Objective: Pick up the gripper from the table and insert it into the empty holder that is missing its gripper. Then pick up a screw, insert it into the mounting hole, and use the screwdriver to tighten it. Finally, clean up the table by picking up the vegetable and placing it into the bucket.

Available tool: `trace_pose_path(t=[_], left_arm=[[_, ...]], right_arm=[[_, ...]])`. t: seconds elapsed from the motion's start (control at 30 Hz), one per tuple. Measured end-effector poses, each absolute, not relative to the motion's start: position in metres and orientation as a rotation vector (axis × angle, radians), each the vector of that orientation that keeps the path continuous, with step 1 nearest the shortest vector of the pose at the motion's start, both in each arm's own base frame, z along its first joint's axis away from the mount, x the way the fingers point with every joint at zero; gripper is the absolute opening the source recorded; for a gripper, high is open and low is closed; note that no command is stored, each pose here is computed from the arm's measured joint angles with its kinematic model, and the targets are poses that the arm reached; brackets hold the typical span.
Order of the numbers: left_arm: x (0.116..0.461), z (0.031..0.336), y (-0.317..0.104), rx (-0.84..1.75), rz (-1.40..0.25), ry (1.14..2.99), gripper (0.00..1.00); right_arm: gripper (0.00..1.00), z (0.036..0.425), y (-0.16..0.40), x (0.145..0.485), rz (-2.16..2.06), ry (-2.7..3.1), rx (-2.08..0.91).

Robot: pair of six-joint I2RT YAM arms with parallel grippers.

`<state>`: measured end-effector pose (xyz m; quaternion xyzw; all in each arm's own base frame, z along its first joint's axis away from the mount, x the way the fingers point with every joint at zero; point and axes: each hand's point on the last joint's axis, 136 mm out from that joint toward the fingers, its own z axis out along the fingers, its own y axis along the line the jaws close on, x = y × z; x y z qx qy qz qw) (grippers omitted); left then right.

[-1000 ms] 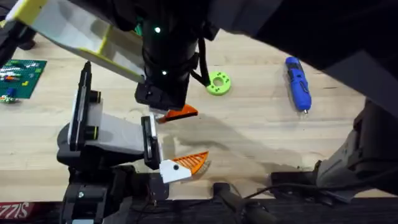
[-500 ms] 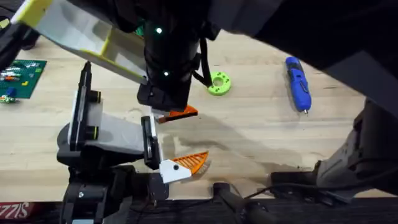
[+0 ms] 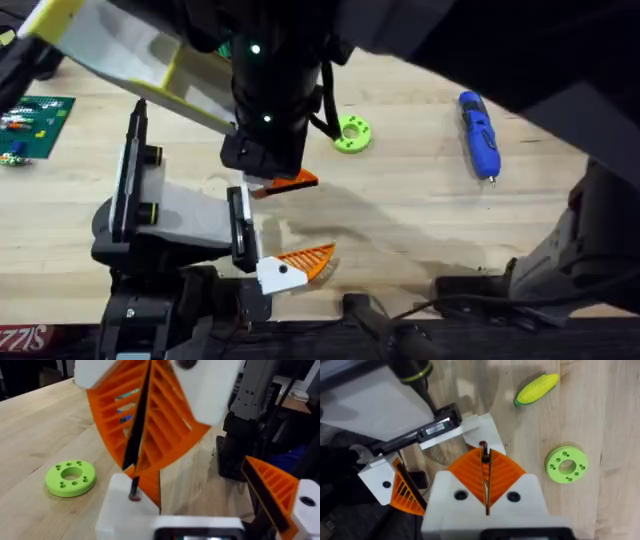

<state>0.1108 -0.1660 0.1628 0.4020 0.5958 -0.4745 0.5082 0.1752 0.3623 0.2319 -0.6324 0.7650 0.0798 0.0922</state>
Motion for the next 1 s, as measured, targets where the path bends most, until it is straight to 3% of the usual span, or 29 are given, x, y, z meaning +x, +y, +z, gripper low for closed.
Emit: trace_pose_path(t=[1.0], left_arm=[[0.111, 0.163, -0.166, 0.969, -1.143, 1.436, 0.990]], right_arm=[[0.004, 0.221, 0.367, 0.172, 0.274, 2.284, -1.894]])
